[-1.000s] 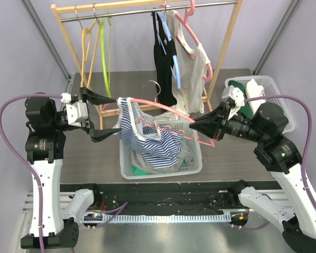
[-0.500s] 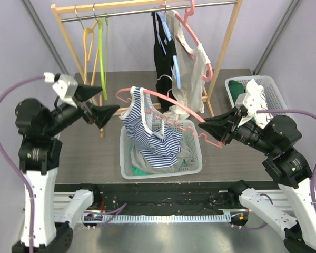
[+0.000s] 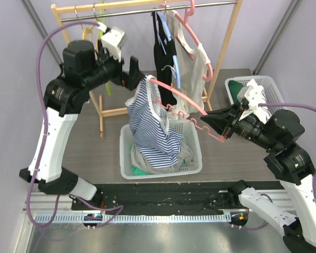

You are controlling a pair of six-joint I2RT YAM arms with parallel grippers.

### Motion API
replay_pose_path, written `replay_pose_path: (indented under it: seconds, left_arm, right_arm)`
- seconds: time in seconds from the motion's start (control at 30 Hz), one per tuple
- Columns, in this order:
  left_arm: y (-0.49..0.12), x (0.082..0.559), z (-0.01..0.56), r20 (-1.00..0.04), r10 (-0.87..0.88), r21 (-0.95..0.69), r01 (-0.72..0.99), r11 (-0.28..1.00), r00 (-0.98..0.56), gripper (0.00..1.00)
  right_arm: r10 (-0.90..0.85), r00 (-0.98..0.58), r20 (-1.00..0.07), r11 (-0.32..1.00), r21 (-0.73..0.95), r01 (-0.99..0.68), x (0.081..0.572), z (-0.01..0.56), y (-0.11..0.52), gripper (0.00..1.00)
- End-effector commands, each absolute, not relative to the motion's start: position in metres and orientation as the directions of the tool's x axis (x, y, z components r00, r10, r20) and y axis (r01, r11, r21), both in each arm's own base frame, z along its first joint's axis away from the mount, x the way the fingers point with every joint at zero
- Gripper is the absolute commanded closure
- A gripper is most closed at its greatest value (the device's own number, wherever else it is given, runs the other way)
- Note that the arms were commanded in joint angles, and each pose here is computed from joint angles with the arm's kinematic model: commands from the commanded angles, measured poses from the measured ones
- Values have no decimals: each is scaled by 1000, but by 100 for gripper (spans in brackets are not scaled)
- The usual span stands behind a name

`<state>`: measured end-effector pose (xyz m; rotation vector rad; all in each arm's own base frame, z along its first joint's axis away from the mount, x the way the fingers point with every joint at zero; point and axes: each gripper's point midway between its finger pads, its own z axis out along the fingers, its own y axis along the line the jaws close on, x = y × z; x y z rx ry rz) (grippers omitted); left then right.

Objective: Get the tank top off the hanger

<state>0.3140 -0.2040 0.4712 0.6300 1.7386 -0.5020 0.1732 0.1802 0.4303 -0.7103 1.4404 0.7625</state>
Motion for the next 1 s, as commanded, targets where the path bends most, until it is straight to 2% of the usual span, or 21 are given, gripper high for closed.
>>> replay_pose_path:
  seconds: [0.0,0.07,0.17,0.43,0.97]
  left_arm:
    - [-190,329,537,-996,77,45,545,837,-36,0]
    - [-202,325,529,-996,32,-21,588,809,-80,0]
    - [-203,308,535,-998,-6,-45,621,782,-65,0]
    - [-204,269,459,-963,48,-149,672,725,-265,0]
    - [-214,295,418,-950,113,-116,667,736,-290,0]
  right_arm:
    - [74,77,-994,606,-17,-795,172,463,175,99]
    - [86,61,-994,614,5,-789,175,463,175,99]
    - [94,58,-994,630,15,-777,177,464,173,99]
    - [144,50,-988,647,56,-761,188,474,175,99]
    - [187,0,-982,589,112,-800,187,474,188,99]
